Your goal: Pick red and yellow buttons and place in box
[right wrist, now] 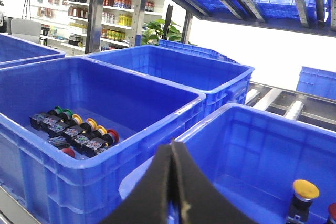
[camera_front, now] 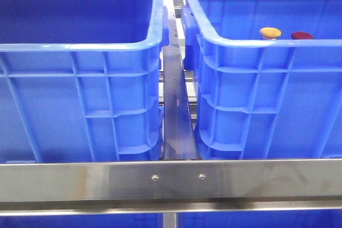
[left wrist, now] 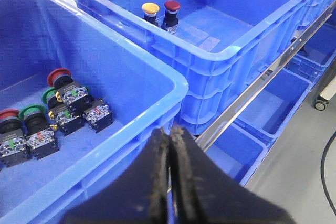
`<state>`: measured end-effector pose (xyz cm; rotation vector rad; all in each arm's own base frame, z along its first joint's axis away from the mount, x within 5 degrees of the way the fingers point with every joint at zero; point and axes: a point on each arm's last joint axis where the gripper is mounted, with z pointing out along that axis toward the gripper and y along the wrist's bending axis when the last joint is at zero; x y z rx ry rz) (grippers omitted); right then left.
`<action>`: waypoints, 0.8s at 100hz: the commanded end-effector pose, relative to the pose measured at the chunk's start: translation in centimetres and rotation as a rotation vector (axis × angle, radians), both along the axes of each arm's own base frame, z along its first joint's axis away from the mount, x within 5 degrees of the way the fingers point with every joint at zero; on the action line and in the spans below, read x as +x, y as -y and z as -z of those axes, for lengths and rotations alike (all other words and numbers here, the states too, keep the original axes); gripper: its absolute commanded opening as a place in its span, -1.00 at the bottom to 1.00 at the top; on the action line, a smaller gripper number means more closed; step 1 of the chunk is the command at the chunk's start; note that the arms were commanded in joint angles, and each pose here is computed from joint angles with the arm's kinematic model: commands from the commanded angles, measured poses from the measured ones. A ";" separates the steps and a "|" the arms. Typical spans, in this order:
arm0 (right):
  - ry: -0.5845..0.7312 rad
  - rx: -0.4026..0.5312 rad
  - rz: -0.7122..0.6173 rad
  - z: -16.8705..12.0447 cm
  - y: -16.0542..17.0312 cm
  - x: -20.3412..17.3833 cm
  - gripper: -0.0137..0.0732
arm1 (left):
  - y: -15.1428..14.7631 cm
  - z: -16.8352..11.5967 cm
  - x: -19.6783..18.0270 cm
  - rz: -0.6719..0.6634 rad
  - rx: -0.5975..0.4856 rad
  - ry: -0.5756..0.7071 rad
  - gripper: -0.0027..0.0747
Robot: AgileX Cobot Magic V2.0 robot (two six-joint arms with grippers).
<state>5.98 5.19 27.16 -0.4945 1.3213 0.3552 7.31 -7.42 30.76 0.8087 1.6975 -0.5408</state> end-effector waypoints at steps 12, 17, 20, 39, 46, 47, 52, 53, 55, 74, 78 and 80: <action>0.027 0.048 -0.015 -1.0 0.0 0.0 -0.84 | -0.1 -1.3 0.2 -0.030 -0.072 0.040 -0.98; 0.027 0.048 -0.015 -1.0 0.0 0.0 -0.84 | -0.1 -1.3 0.2 -0.030 -0.072 0.040 -0.98; 0.027 0.048 -0.015 -1.0 0.0 0.0 -0.84 | -0.1 -1.3 0.2 -0.030 -0.072 0.040 -0.98; 0.027 0.049 -0.015 -1.1 0.0 0.0 -0.84 | -0.1 -1.3 0.2 -0.030 -0.072 0.040 -0.98; 0.027 0.049 -0.015 -1.1 0.0 0.0 -0.84 | -0.1 -1.3 0.2 -0.030 -0.072 0.040 -0.98; 0.027 0.049 -0.015 -1.1 0.0 0.0 -0.84 | -0.1 -1.3 0.2 -0.030 -0.072 0.040 -0.98; 0.027 0.049 -0.015 -1.1 0.0 0.0 -0.84 | -0.1 -1.3 0.2 -0.030 -0.072 0.040 -0.98; 0.027 0.049 -0.015 -1.1 0.0 0.0 -0.84 | -0.1 -1.3 0.2 -0.030 -0.072 0.040 -0.98; 0.027 0.049 -0.015 -1.1 0.0 0.0 -0.84 | -0.1 -1.3 0.2 -0.033 -0.074 0.043 -0.98; 0.027 0.049 -0.015 -1.1 0.0 0.0 -0.84 | -0.5 -1.7 0.6 -0.087 -0.073 0.114 -0.98; 0.027 0.049 -0.015 -1.1 0.0 0.0 -0.84 | -0.8 -1.8 0.7 -0.117 -0.074 0.145 -0.98; 0.027 0.049 -0.015 -1.1 0.0 0.0 -0.84 | -0.9 -1.8 0.8 -0.135 -0.082 0.150 -0.98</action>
